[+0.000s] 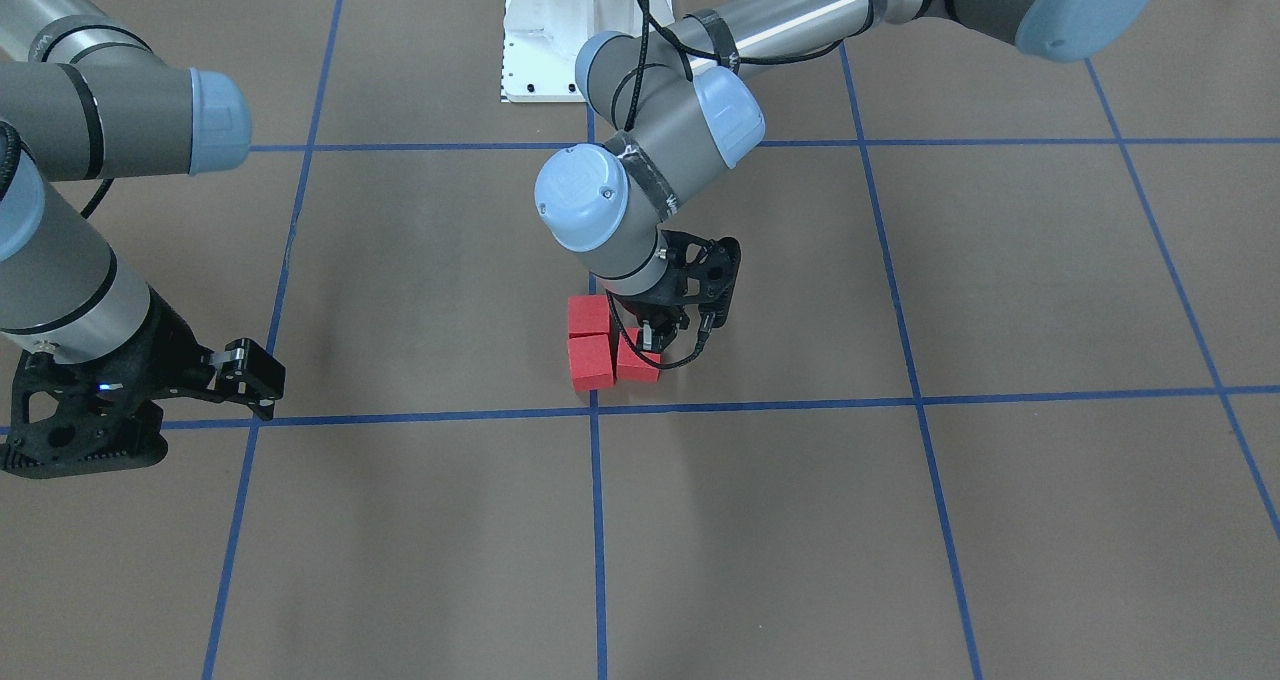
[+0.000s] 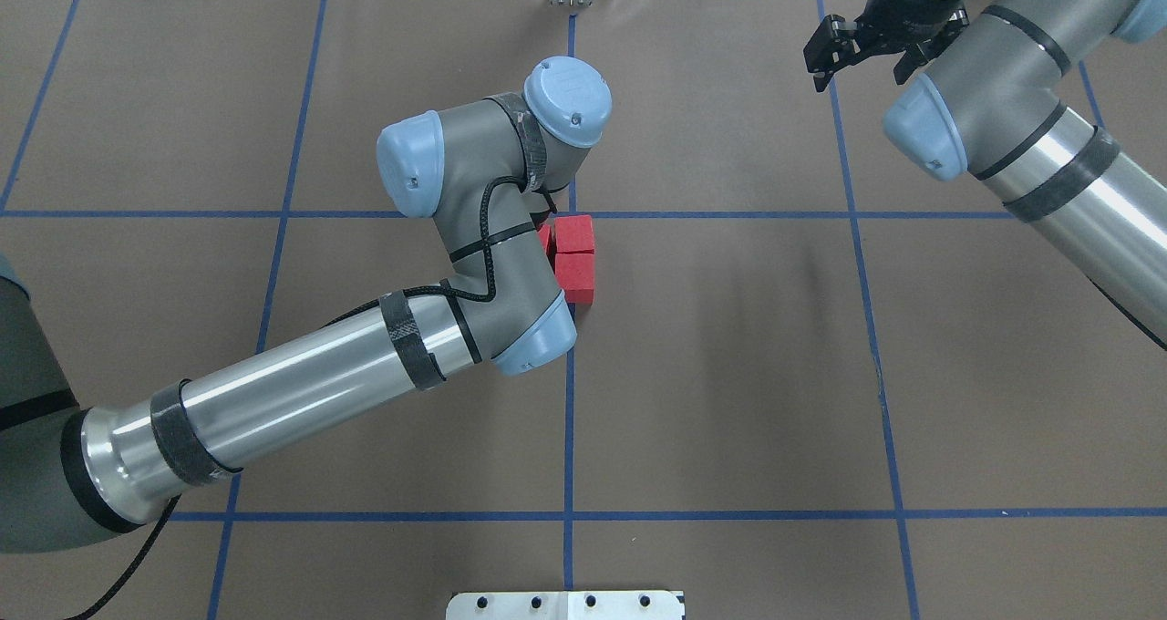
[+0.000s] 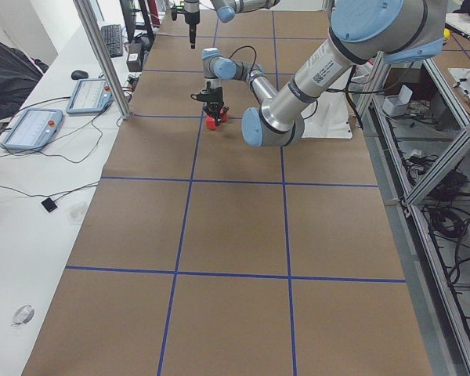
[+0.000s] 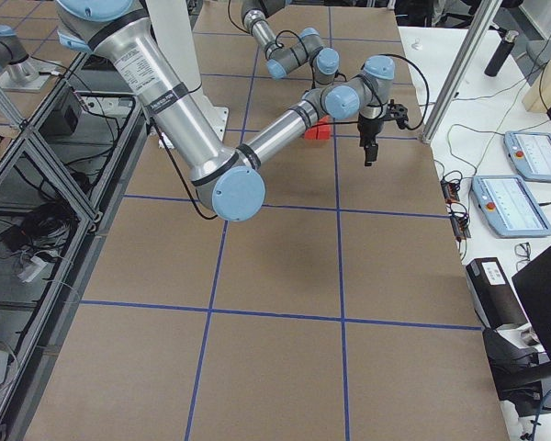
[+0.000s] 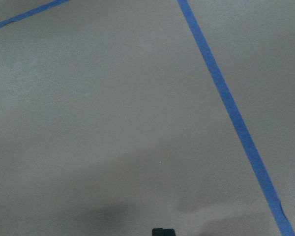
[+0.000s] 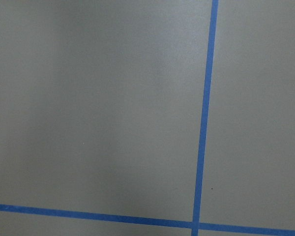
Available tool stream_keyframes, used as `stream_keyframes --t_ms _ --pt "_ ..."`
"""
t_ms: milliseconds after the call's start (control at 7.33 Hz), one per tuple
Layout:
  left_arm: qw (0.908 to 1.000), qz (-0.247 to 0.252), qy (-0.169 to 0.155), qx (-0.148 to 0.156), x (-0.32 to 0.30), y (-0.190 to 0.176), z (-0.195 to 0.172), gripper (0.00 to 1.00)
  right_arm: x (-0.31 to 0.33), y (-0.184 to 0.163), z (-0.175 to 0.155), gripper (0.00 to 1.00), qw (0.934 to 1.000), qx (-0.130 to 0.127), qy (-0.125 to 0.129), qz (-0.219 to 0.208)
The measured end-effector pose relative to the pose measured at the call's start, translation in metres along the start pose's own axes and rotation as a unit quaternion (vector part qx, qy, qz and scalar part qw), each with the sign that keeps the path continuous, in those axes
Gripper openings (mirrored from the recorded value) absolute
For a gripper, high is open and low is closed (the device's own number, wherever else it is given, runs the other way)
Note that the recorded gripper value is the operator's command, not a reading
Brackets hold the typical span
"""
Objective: Form red blocks into L shape at center
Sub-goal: 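Open the left gripper to release the cube beside the pair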
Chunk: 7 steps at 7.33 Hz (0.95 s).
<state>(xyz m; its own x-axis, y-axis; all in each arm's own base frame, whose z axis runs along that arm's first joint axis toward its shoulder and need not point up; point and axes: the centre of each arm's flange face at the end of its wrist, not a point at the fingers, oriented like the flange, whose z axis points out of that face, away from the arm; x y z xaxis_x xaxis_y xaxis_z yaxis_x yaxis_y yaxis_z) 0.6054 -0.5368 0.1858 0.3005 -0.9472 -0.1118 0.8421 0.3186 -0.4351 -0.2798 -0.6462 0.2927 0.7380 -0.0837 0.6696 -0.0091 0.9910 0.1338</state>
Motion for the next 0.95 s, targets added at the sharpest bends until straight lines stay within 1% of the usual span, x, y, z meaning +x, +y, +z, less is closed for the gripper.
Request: stream_keyframes --t_ms 545,955 --pt "0.9996 0.005 0.021 -0.018 0.0041 0.0005 -0.0035 0.00 0.0005 -0.0001 0.0000 0.99 1.0000 0.000 0.001 0.000" --pt "0.9994 0.007 0.026 -0.021 0.0046 -0.0013 -0.0014 0.00 0.0001 -0.0001 -0.0001 0.99 1.0000 0.000 0.001 -0.001"
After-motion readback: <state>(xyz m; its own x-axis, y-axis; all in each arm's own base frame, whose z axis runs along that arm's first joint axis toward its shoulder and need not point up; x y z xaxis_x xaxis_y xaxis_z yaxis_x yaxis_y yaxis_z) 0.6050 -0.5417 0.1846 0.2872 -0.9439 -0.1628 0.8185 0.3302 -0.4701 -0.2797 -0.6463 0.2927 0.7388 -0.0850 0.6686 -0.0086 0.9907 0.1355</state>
